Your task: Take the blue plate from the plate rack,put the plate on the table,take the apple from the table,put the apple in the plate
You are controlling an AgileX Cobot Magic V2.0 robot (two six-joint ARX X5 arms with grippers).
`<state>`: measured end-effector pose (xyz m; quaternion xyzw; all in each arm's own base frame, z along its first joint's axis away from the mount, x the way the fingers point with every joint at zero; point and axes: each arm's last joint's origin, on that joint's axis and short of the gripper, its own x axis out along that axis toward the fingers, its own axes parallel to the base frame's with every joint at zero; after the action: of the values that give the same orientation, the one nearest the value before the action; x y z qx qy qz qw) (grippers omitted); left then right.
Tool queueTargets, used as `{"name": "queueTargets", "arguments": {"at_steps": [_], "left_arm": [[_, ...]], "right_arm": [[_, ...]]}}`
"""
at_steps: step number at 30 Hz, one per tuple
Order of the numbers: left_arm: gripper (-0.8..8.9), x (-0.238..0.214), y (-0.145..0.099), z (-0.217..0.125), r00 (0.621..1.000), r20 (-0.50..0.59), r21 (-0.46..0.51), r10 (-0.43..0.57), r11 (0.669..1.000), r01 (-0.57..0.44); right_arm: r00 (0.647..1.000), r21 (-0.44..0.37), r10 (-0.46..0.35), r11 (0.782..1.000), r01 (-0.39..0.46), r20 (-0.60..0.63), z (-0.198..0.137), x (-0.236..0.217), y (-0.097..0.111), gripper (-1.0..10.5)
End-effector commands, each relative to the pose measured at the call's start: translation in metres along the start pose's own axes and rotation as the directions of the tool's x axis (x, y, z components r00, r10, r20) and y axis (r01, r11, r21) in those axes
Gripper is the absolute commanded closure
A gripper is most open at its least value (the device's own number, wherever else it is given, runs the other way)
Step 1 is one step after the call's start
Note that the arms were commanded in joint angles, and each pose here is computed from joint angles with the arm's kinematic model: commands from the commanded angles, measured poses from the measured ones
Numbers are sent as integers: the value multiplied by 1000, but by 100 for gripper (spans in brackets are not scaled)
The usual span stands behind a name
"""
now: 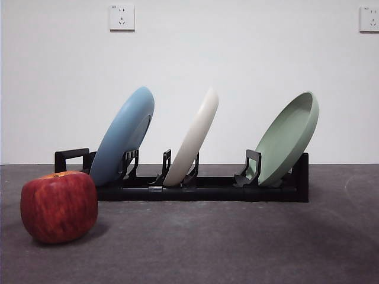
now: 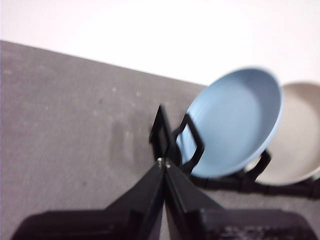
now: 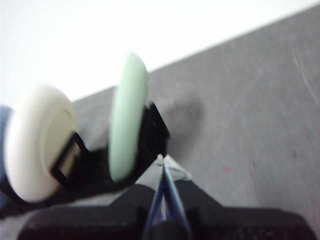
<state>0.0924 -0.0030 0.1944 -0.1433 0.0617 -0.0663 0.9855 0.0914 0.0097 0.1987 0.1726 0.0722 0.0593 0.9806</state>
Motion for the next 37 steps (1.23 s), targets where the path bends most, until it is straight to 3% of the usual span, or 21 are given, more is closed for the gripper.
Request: {"name": "queueTargets", "arguments": {"at_steps": [1, 7, 10, 17, 22, 24, 27, 32, 37], "left_arm": [[820, 1, -5, 16, 1000, -11, -27, -2, 1000, 2], [820, 14, -15, 56, 996, -74, -31, -41, 999, 38], [820, 24, -21, 77, 987, -130, -23, -99, 995, 97], [818, 54, -33, 117, 927, -284, -15, -246, 967, 252], [811, 72, -36, 128, 882, -376, -41, -285, 956, 292], [745, 78, -37, 129, 872, -393, -64, -291, 955, 290], [545, 86, -40, 128, 862, -413, -91, -295, 955, 283], [530, 110, -50, 122, 835, -433, -92, -340, 938, 334], [530, 162, -74, 135, 798, -509, -62, -322, 939, 339]], "right_arm": [[1000, 14, 1, 1000, -2, 9, 23, -3, 8, 957], [999, -46, -15, 999, 13, -49, 67, 1, 24, 957], [994, -88, 14, 996, -23, -106, 85, 7, 32, 957], [947, -127, 118, 979, -162, -299, 118, 34, 47, 946], [914, -116, 109, 979, -166, -390, 127, 57, 50, 929], [907, -109, 110, 980, -168, -406, 128, 64, 50, 817], [883, -75, 172, 971, -226, -437, 128, 70, 52, 648], [873, -62, 191, 968, -243, -449, 127, 73, 52, 631], [873, -62, 191, 968, -243, -449, 127, 73, 52, 631]]}}
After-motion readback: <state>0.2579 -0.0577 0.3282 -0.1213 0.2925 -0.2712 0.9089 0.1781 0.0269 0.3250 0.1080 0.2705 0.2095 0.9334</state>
